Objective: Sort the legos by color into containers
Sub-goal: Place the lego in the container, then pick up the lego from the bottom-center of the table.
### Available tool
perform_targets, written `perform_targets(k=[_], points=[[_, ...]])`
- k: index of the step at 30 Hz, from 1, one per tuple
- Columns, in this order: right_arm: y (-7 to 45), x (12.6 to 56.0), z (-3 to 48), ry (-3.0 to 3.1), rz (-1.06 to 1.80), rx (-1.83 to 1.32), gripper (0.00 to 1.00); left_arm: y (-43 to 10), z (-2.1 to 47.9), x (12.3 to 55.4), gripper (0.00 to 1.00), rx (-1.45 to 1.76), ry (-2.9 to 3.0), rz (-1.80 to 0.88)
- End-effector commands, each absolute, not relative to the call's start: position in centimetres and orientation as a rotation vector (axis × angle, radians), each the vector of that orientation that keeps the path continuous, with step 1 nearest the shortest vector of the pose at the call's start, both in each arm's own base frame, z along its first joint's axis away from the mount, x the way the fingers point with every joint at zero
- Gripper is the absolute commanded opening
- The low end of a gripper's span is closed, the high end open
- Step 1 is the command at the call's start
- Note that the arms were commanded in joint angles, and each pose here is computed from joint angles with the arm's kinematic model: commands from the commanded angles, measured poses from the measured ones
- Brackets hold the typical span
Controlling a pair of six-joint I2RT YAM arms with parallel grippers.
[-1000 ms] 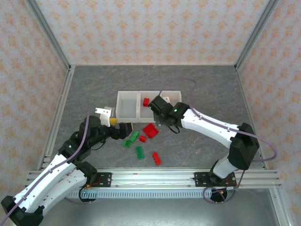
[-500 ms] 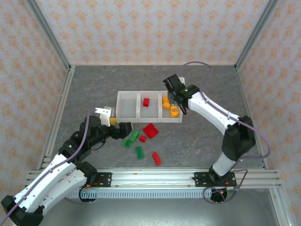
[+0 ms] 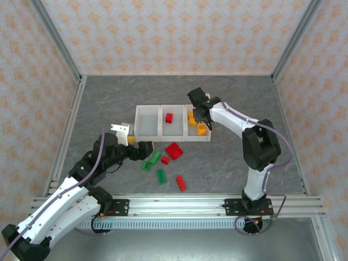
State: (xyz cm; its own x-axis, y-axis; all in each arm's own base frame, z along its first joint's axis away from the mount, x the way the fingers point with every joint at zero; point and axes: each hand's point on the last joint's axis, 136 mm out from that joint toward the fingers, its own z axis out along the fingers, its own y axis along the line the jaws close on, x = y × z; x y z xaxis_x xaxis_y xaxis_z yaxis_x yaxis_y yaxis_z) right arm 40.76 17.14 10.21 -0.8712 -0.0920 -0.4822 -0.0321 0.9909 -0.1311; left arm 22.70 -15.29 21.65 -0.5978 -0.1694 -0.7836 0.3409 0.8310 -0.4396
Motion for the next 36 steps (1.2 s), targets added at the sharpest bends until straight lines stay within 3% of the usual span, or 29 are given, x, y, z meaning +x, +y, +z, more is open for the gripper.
perform_targets(k=[1, 7, 17, 24, 29, 36], points=[[17.6, 41.7, 10.2, 2.608, -0.156, -0.093, 0.33, -15.3, 21.5, 22.7, 0.99, 0.122, 2.105, -0.699], [17.8, 42.0, 11.0, 2.591, -0.142, -0.091, 0.52, -15.4, 21.3, 22.8, 0.99, 0.129, 2.113, -0.696], [19.0, 41.0, 17.1, 2.499, 0.057, -0.08, 0.65, -15.3, 20.3, 23.2, 0.99, 0.105, 2.157, -0.668], [18.7, 38.2, 22.2, 2.408, 0.208, -0.092, 0.78, -13.6, 15.7, 23.9, 0.98, -0.204, 2.358, -0.563], [18.1, 35.1, 21.8, 2.43, 0.267, -0.124, 0.89, -14.8, 12.9, 21.9, 0.9, -0.364, 2.43, -0.618], [19.0, 29.4, 17.7, 2.554, 0.463, -0.182, 1.0, -15.6, 11.8, 19.6, 0.9, -0.425, 2.454, -0.589]])
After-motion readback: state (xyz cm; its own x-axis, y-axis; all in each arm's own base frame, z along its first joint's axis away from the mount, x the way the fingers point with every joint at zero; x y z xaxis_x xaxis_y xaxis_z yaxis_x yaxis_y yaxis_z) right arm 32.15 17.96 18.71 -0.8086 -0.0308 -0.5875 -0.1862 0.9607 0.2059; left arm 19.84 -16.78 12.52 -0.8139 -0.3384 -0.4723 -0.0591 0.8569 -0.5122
